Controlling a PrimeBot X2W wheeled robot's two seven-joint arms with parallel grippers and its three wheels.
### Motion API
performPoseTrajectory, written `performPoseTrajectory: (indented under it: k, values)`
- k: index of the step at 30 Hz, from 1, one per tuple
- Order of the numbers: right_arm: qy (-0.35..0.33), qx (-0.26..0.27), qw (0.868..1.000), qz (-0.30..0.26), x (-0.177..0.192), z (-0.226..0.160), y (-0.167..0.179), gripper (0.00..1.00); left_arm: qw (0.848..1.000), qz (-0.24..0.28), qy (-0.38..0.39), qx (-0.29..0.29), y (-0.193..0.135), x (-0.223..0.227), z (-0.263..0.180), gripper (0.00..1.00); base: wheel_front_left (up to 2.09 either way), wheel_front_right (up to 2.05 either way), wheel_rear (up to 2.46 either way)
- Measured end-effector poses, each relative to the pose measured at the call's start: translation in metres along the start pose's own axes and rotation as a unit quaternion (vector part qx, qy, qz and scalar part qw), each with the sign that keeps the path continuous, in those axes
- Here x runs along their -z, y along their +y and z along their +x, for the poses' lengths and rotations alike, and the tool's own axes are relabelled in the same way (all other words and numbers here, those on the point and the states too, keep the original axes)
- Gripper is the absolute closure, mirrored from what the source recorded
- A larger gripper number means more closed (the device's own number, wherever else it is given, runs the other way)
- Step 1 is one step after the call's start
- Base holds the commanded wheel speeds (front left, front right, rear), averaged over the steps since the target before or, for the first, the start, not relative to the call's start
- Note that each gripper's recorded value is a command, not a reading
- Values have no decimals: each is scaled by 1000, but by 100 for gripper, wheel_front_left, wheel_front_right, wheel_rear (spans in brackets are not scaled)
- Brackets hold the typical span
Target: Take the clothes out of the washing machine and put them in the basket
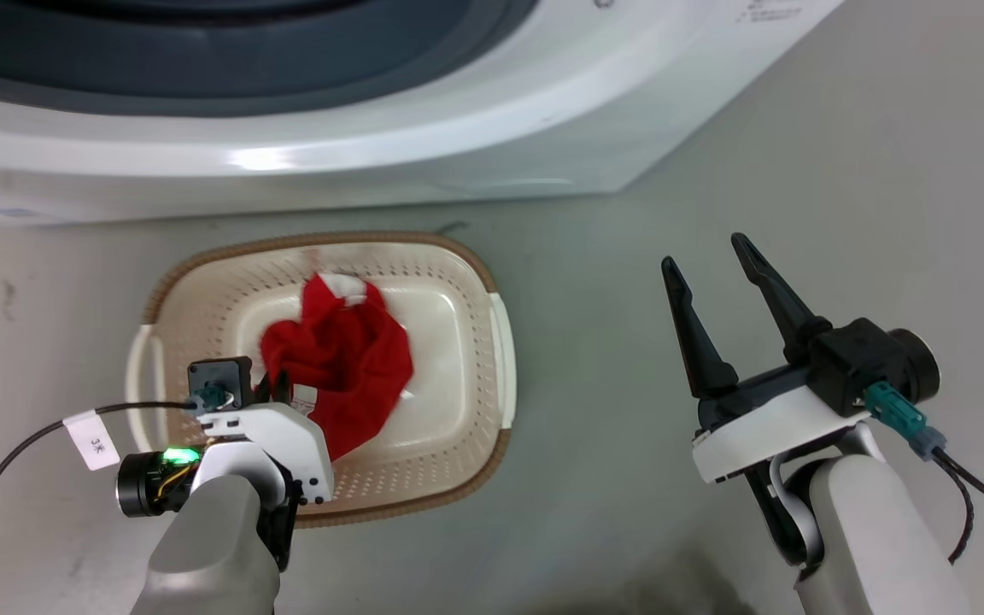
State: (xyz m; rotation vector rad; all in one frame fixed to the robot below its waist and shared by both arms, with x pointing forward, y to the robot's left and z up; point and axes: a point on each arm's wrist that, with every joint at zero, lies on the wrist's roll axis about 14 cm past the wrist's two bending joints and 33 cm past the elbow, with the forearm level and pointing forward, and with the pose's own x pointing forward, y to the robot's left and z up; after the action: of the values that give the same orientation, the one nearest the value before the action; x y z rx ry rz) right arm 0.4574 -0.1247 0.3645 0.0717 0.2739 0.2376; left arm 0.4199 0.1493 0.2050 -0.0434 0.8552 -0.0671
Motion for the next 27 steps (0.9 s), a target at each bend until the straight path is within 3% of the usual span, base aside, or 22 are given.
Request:
performPoseTrajectory:
  k: [9,10,11,12,19,27]
  values:
    - [39,26,999,11,36,-2,-22,0,996,1,94,4,-12,52,32,100,0,0,0]
    - [43,33,998,13,38,-4,-27,0,995,-5,101,2,-12,56,34,76,0,0,0]
    - [46,36,998,13,40,-6,-28,0,995,-7,100,1,-12,55,33,30,0,0,0]
    - [45,38,998,14,39,-7,-29,0,995,-7,96,1,-13,53,33,0,0,0,0]
    - [19,49,999,8,13,-23,-31,0,999,3,33,18,-21,14,9,0,0,0,0]
    - [-32,60,998,-1,-28,-60,-26,0,991,15,-128,37,-33,-69,-48,0,0,0,0]
